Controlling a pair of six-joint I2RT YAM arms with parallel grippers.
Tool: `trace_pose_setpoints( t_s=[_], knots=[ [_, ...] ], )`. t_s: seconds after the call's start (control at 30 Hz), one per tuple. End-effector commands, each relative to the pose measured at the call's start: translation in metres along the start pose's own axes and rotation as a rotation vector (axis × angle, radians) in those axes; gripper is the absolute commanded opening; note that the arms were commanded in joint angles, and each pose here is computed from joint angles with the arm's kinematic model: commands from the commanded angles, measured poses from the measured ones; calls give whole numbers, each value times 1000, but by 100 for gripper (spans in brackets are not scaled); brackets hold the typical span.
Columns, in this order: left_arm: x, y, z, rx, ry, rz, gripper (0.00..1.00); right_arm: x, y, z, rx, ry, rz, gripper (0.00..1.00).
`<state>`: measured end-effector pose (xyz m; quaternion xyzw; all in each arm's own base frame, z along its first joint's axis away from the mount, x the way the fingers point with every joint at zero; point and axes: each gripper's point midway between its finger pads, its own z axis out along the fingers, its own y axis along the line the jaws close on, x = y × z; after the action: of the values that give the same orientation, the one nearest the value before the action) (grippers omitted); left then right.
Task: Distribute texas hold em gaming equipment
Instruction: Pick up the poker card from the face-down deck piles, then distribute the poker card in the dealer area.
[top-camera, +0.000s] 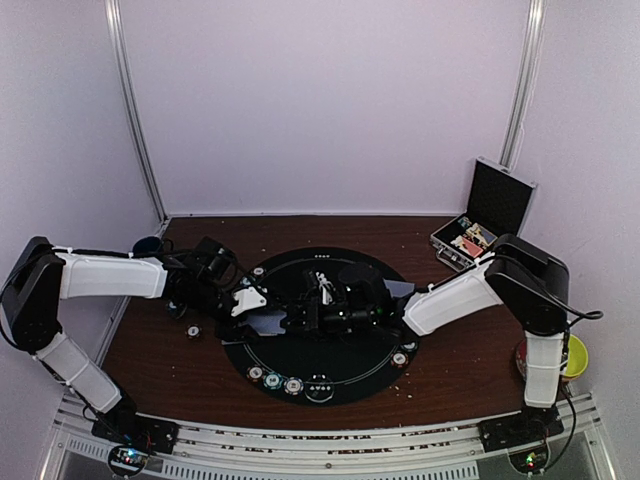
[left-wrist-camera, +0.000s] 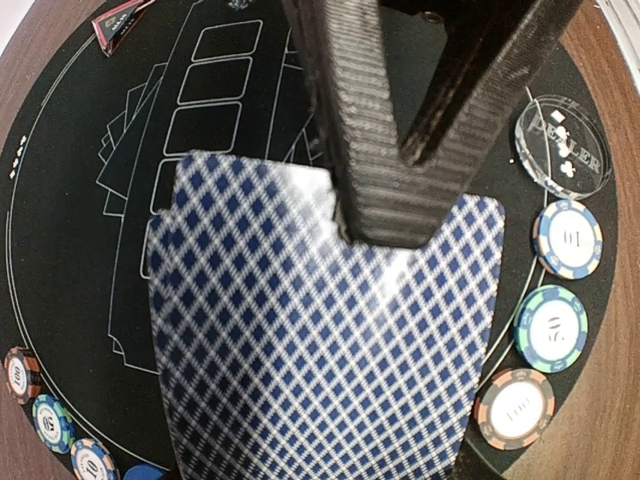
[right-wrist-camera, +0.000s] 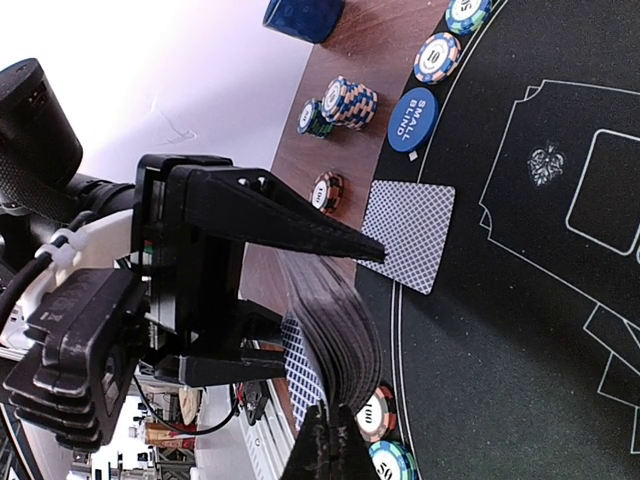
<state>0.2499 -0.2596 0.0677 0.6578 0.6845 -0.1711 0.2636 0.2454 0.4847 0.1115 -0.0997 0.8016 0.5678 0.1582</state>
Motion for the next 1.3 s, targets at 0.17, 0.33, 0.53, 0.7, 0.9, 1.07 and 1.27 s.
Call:
trace_pose_setpoints(
  t_s=[0.17,0.33,0.53,0.7,0.9,1.07,1.27],
  knots=[
    [-3,9,0,-25,-5,7,53,-11,5,-30,11,-61,-24,0],
    [-2,9,0,-26,-3,6,53,-9,2,-35,12,-60,-17,0],
    [-2,10,0,-29,-3,5,53,-8,-11,-64,65,-133,4,0],
    [-2,10,0,-31,-1,3,53,-5,-18,-109,91,-263,56,0],
    [-2,11,-1,-36,-2,2,53,13,-39,-166,158,-455,138,0],
    [-2,11,-1,-36,2,-1,53,42,-52,-185,211,-519,179,0],
    [-4,11,-3,-38,-5,2,53,71,-57,-185,282,-545,185,0]
  ],
)
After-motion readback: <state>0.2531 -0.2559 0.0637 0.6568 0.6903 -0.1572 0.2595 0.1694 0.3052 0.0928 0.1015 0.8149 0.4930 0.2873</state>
